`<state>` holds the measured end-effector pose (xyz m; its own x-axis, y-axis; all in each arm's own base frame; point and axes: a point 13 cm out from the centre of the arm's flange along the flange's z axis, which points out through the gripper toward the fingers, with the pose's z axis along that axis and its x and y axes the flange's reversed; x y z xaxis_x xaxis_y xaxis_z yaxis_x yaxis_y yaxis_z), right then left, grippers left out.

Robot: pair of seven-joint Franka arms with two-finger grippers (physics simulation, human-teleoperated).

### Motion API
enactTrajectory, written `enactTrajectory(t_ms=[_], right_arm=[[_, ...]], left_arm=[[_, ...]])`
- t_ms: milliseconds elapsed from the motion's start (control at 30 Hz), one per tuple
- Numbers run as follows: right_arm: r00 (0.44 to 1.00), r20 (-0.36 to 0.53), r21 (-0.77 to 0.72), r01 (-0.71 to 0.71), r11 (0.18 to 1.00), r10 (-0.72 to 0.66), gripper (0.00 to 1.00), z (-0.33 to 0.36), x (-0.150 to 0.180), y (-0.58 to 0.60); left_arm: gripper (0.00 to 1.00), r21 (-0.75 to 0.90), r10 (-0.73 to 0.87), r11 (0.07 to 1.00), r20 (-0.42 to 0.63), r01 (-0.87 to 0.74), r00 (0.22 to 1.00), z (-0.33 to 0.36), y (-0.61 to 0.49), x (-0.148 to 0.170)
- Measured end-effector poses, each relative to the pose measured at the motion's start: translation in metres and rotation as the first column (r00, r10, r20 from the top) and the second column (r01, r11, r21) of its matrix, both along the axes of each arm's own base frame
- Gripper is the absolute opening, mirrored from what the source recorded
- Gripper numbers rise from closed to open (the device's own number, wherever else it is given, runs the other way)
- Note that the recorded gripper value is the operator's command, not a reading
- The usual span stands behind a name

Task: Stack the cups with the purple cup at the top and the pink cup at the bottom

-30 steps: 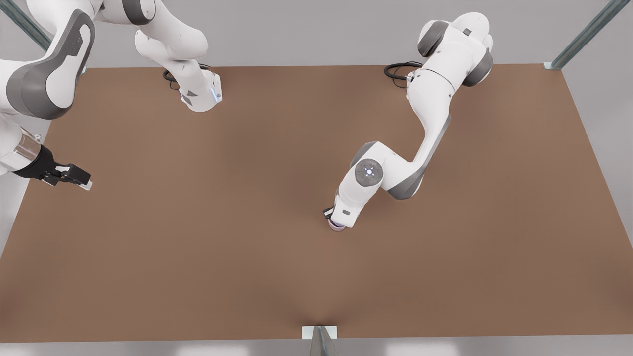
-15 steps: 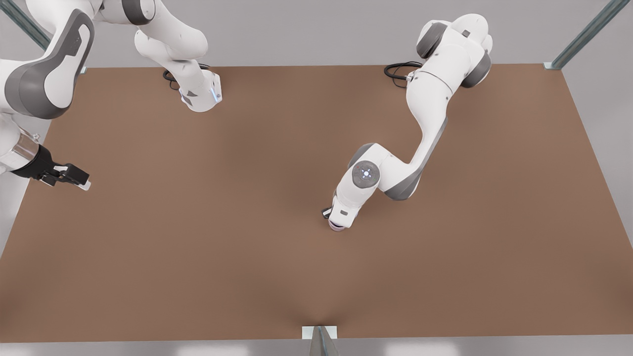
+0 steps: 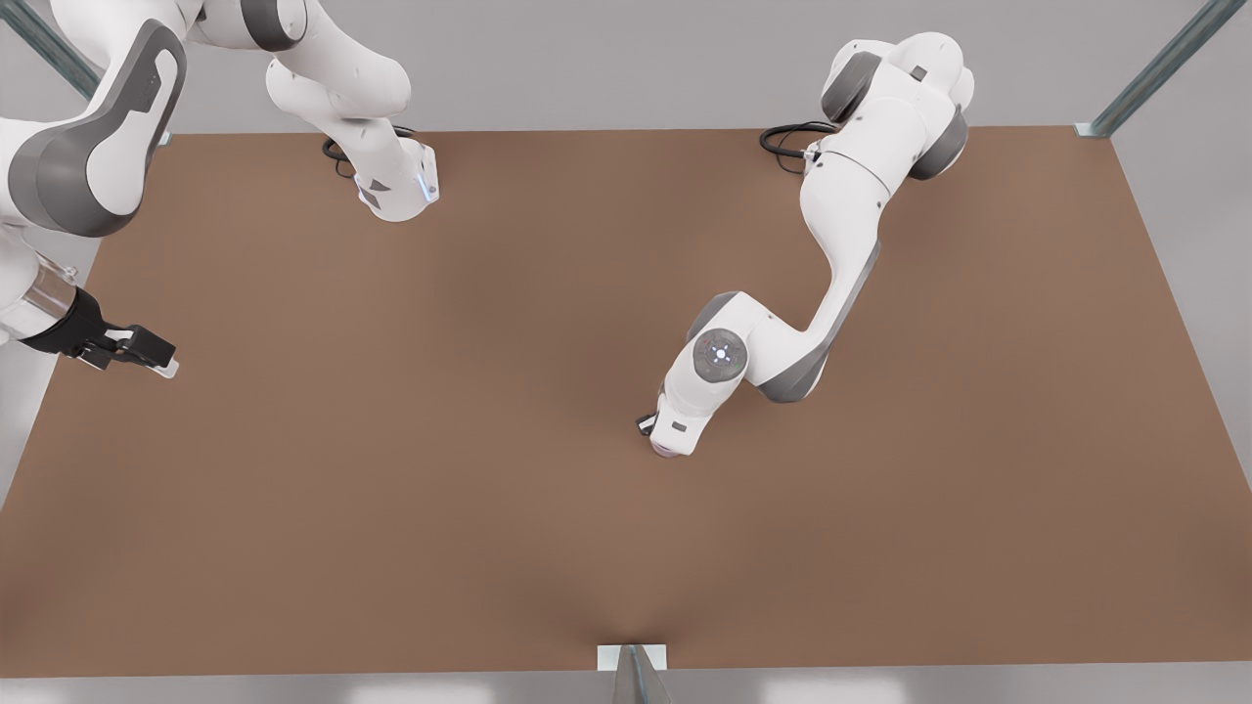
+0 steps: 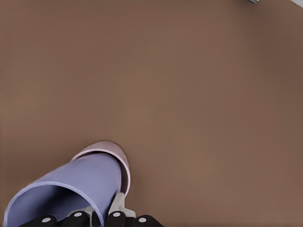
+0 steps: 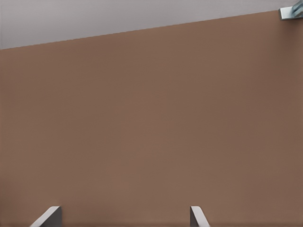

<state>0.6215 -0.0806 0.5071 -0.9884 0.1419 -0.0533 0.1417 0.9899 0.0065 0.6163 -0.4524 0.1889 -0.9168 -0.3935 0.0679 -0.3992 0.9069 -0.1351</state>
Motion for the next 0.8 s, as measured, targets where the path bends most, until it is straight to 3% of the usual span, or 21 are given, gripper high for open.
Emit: enactTrajectory(t_ms=[233,267,300,333,633,700,800], right_arm=[[1.0,-0.002,0.0,-0.001,1.0,0.001,1.0,-0.001,0.0,0.0],[1.0,-0.002,0.0,0.0,1.0,0.0,1.0,-0.001,0.0,0.0],[1.0,-0.002,0.0,0.0,1.0,0.0,1.0,-0.001,0.0,0.0],[1.0,-0.002,0.0,0.0,1.0,0.0,1.0,0.0,0.0,0.0],[1.0,0.001,0.0,0.003,1.0,-0.003,1.0,0.001,0.0,-0.002],[1.0,0.002,0.0,0.004,1.0,-0.004,1.0,0.001,0.0,-0.002],[1.0,0.002,0.0,0.005,1.0,-0.005,1.0,0.001,-0.001,-0.003]], left_arm=[[0.36,-0.002,-0.002,1.0,0.001,0.002,1.0,0.0,0.0,0.001],[0.52,-0.003,-0.002,1.0,0.001,0.002,1.0,0.0,-0.001,0.001],[0.87,-0.005,-0.002,1.0,0.002,0.002,1.0,0.001,-0.001,0.001],[1.0,-0.008,-0.001,1.0,0.004,0.002,1.0,0.002,-0.001,0.002],[1.0,-0.019,-0.005,1.0,0.025,0.005,1.0,0.021,-0.003,0.005],[1.0,-0.021,-0.005,1.0,0.052,0.006,0.999,0.057,0.0,0.008],[1.0,0.006,0.04,0.999,0.094,-0.041,0.995,0.143,0.062,0.044]])
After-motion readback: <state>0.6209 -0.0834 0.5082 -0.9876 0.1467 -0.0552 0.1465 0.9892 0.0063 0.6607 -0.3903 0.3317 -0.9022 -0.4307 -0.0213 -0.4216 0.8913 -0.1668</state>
